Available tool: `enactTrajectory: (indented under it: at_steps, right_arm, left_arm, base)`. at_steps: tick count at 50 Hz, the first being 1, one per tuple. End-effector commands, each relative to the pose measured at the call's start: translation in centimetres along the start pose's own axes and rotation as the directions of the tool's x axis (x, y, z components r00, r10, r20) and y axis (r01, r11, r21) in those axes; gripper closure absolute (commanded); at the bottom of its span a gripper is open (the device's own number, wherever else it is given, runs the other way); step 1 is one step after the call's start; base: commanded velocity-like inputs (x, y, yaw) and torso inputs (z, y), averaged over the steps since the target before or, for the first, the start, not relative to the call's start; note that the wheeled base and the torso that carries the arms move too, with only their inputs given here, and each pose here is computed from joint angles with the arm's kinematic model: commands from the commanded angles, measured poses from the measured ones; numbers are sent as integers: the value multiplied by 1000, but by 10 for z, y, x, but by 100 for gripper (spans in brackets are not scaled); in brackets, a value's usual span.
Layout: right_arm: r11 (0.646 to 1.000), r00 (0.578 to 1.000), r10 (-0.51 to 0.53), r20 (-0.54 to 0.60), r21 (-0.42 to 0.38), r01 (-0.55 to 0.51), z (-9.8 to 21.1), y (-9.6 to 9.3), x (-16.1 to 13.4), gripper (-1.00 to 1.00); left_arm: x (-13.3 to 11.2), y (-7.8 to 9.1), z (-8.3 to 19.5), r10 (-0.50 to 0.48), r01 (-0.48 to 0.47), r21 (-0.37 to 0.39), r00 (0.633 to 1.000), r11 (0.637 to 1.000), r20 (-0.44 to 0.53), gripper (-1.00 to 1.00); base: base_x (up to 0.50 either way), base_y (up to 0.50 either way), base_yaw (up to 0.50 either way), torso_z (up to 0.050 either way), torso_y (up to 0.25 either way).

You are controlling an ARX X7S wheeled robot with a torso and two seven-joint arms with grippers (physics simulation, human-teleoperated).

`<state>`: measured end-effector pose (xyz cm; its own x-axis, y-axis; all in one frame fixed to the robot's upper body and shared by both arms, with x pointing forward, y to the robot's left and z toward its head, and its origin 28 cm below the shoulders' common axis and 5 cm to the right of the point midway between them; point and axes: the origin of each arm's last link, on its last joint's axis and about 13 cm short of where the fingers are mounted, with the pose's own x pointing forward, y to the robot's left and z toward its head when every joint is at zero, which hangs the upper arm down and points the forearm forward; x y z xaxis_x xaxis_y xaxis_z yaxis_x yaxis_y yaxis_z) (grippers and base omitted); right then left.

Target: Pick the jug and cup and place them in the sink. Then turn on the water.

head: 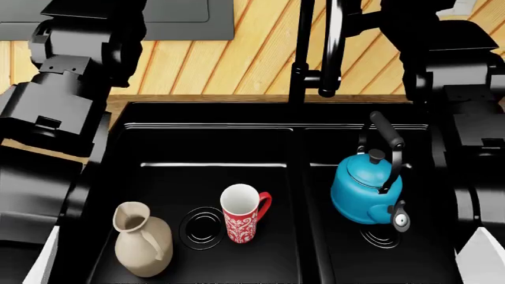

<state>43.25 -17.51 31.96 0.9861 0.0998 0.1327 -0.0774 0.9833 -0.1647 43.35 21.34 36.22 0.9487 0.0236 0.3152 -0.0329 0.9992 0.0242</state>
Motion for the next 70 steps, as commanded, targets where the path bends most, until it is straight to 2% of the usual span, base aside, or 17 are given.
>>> enactTrajectory:
  at_steps: [1,51,70]
  right_arm:
    - [1000,1000,4,-10,-1,-4,-1,2,0,-100]
    - [1000,1000,10,-23,4,-10,-3,7,1,-100]
    - [992,994,-105,7,68,105,3,-14,-4,-100]
  left_arm:
    - [0,1,-1,-3,3,7,1000,1000,-11,-100]
    - [0,5,-3,8,-8,6,1000,1000,-22,-100]
    - [0,5,0,3,-3,4,1000,1000,-16,-100]
  base:
    - [0,0,0,0,-104]
    - [0,0,0,0,-125]
    - [0,0,0,0,0]
